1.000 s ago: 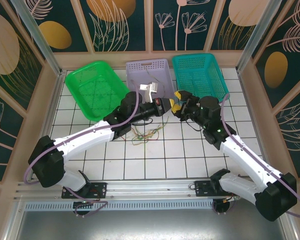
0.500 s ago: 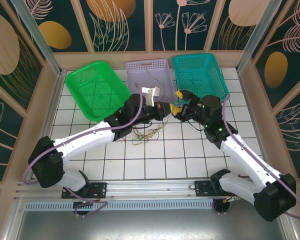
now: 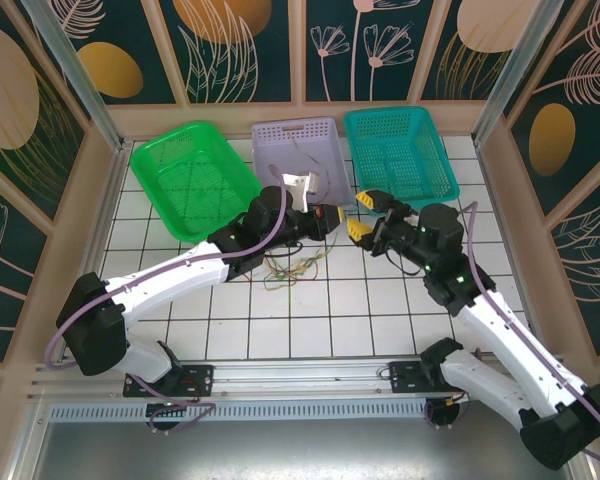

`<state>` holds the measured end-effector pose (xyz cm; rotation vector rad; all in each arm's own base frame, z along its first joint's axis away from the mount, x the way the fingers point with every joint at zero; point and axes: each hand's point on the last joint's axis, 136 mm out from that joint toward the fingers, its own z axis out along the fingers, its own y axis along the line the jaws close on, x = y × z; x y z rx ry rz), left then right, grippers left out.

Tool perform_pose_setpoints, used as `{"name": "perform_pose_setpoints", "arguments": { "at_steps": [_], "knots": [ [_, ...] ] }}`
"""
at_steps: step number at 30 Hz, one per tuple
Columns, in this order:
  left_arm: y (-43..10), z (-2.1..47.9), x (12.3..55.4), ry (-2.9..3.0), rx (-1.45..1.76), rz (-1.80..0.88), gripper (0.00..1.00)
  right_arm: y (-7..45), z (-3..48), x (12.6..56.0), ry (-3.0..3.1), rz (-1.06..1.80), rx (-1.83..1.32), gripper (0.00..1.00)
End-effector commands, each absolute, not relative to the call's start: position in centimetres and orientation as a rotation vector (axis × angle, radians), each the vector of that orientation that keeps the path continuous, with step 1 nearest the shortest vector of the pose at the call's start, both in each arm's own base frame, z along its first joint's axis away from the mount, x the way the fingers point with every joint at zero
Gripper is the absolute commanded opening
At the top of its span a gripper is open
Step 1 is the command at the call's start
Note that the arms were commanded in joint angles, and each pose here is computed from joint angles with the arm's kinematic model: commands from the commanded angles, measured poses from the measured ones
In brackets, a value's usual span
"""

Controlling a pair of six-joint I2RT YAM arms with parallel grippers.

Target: Untangle the cables

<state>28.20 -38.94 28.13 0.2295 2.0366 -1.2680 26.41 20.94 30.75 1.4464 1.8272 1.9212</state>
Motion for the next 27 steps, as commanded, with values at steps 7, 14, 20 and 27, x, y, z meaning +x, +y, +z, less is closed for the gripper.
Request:
{"name": "perform_pose_setpoints", "arguments": {
  "at_steps": [7, 14, 20, 27],
  "knots": [
    [-40.0, 30.0, 27.0, 1.989, 0.31, -1.345, 0.0, 20.0, 29.6, 30.0, 1.691, 1.918, 1.519, 0.5],
    [-40.5, 29.2, 25.8, 2.02, 0.355, -1.366, 0.0, 19.6, 27.6, 31.4, 1.714, 1.882, 1.532, 0.45],
    [-41.0, 28.0, 25.2, 2.074, 0.378, -1.362, 0.0, 16.4, 28.8, 33.3, 1.718, 1.741, 1.406, 0.27],
    [-41.9, 25.4, 24.8, 2.161, 0.396, -1.356, 0.0, 18.0, 34.2, 36.5, 1.966, 1.577, 0.945, 0.03]
  ]
}}
